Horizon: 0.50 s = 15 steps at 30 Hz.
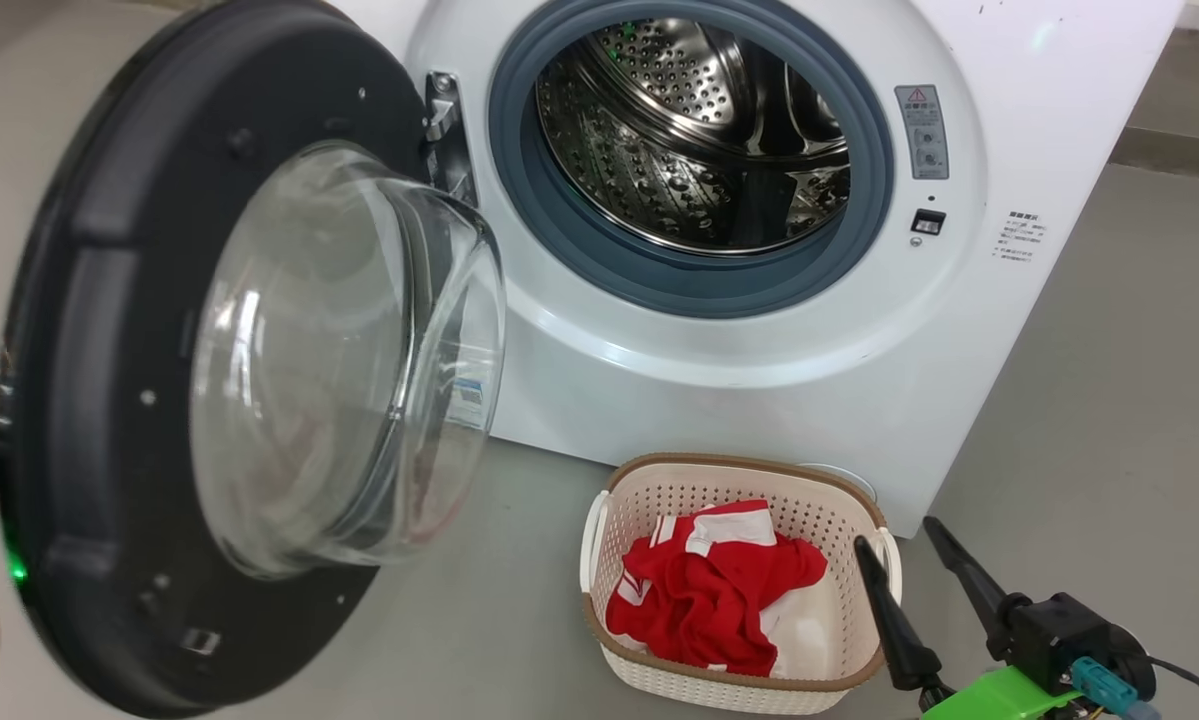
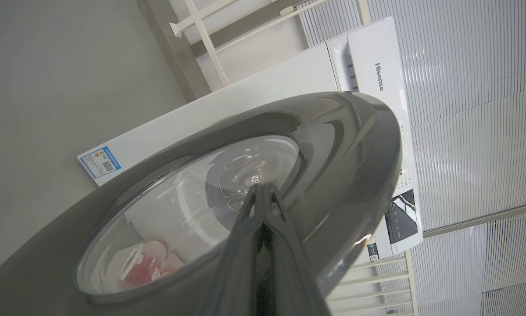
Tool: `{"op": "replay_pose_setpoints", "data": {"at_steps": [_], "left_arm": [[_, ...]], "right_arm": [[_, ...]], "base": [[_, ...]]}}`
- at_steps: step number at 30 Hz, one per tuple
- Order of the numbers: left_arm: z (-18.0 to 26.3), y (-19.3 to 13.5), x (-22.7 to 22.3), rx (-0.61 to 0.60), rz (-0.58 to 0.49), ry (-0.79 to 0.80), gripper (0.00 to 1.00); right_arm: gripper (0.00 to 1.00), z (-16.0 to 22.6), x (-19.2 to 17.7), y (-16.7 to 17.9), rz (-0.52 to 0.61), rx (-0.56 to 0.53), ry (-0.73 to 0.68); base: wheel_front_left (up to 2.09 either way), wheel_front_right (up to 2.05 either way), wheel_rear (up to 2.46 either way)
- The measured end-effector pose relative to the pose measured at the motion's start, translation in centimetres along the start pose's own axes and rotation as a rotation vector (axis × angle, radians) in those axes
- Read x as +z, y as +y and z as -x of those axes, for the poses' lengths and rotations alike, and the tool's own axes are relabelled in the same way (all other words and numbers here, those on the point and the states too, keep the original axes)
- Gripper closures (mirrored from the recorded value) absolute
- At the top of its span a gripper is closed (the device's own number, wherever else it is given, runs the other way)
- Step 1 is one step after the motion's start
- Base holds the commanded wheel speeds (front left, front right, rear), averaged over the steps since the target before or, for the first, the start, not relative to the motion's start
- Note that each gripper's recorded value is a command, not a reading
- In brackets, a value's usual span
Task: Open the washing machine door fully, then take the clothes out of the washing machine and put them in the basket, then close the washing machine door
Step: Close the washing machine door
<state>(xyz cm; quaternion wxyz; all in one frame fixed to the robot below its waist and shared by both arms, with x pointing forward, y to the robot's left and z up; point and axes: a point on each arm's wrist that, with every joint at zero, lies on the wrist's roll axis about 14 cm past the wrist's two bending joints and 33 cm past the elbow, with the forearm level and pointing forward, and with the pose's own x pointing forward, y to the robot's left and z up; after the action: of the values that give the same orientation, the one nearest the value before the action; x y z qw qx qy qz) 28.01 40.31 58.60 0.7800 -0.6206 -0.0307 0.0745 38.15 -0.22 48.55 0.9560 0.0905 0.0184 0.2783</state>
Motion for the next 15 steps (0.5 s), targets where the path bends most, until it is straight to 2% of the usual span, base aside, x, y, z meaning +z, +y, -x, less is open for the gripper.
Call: {"op": "replay_pose_setpoints", "data": {"at_steps": [15], "left_arm": [[1.1,-3.1,-5.8,-0.072,-0.001,0.142,1.0]], "right_arm": [[0.0,0.8,0.0,-1.8,-0.03,-0.064,-0.004]], "base": [[0.0,0.0,0.0]]}}
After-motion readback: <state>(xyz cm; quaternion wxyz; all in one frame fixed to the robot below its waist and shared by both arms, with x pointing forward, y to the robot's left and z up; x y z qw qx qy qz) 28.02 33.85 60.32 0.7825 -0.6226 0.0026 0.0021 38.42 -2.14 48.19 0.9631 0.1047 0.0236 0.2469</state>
